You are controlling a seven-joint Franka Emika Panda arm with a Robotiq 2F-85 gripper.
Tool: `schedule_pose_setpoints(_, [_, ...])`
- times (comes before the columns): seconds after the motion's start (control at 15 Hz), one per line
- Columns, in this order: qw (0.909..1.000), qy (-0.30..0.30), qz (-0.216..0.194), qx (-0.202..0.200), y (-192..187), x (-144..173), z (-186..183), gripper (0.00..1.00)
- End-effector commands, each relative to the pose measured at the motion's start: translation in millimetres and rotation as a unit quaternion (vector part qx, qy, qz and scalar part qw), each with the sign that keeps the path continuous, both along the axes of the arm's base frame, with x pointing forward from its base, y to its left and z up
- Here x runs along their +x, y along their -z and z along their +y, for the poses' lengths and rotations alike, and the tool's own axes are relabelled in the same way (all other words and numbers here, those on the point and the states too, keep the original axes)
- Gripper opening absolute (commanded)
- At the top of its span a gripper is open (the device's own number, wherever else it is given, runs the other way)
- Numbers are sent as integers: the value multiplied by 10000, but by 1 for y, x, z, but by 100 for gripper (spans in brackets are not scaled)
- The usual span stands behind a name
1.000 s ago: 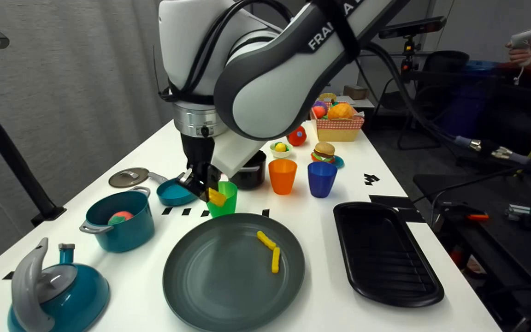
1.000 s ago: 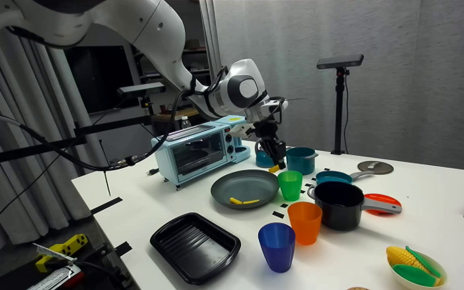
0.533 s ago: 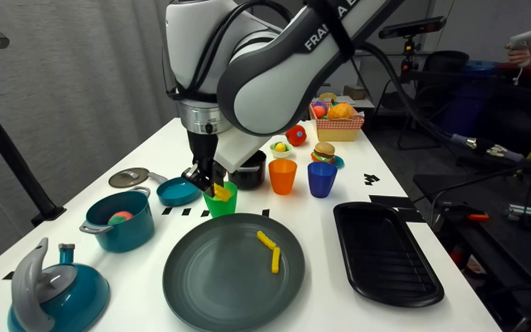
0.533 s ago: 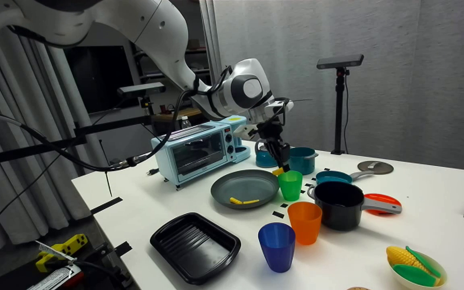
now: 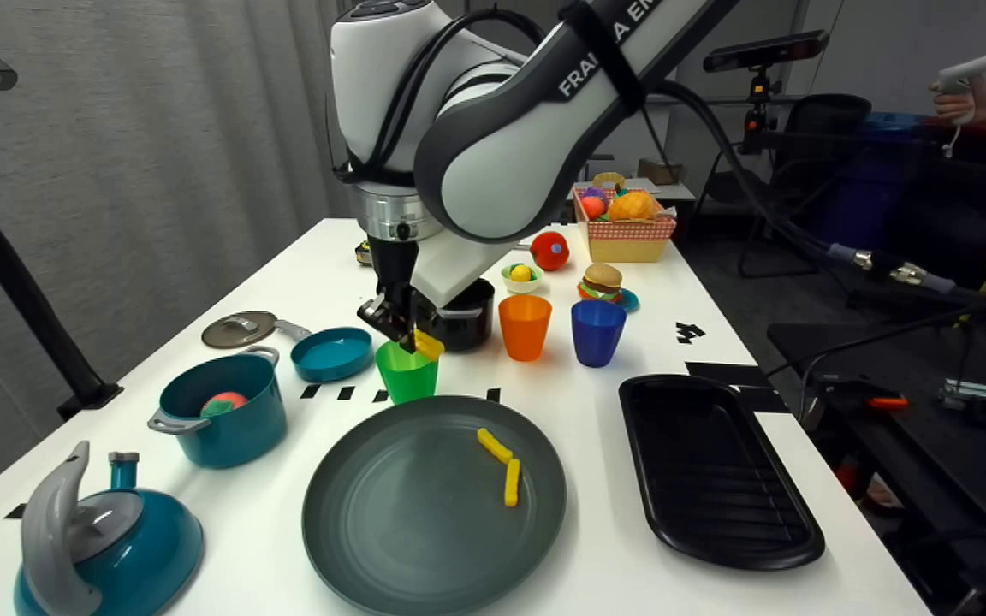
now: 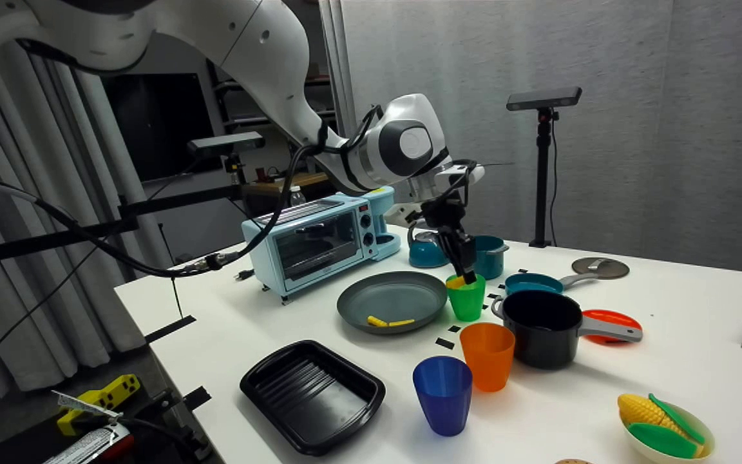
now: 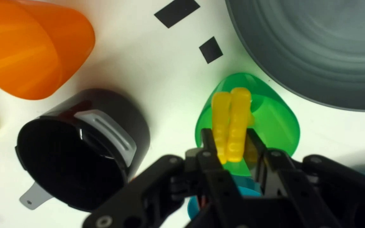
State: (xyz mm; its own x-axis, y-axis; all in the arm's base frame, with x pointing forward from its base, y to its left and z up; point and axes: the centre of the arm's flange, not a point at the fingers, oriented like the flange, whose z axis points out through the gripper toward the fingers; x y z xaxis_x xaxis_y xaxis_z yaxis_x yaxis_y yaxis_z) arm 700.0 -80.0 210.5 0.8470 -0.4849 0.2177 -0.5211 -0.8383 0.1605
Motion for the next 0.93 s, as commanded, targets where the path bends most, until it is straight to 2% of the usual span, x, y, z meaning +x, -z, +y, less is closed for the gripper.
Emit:
schedule_pose_setpoints(0.0, [9998,163,50,49,-4,3,-4,7])
schedule_pose_setpoints(0.87, [10000,56,29,9,-18,24,14,7])
